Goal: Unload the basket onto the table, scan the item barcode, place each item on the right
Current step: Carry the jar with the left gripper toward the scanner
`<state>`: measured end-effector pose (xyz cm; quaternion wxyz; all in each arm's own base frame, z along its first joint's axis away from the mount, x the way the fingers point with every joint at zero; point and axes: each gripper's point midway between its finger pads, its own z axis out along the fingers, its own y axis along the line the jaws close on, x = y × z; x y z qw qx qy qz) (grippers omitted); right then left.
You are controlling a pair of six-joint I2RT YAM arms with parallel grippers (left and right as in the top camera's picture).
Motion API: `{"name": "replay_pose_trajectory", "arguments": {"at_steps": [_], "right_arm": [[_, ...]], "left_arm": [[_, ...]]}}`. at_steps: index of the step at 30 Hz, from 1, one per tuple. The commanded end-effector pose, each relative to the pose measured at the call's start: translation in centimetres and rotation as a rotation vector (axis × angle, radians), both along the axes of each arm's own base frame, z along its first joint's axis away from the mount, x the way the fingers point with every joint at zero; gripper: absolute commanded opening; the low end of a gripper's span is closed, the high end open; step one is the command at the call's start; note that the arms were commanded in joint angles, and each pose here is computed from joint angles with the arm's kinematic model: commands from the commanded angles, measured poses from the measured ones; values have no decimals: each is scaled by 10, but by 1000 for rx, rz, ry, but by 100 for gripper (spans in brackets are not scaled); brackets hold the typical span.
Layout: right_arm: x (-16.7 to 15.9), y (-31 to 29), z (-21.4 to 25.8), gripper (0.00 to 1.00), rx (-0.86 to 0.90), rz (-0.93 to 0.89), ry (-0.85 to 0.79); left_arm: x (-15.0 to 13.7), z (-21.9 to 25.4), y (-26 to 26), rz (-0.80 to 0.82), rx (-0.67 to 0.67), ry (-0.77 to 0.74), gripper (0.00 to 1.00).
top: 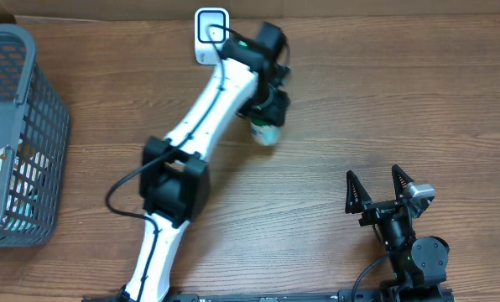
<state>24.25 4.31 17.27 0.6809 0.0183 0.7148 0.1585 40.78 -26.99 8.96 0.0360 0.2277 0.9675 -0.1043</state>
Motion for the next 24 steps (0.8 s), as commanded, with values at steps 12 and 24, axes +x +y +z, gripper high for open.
{"name": "replay_pose_trajectory", "arguments": {"at_steps": [12, 24], "right_arm": [[0, 0, -2, 100, -4, -1, -4], [0, 0, -2, 100, -4, -1, -4]], "left_arm": [[-14, -47, -30, 34, 57, 51, 58], [-16, -44, -32, 35, 49, 56, 85]]}}
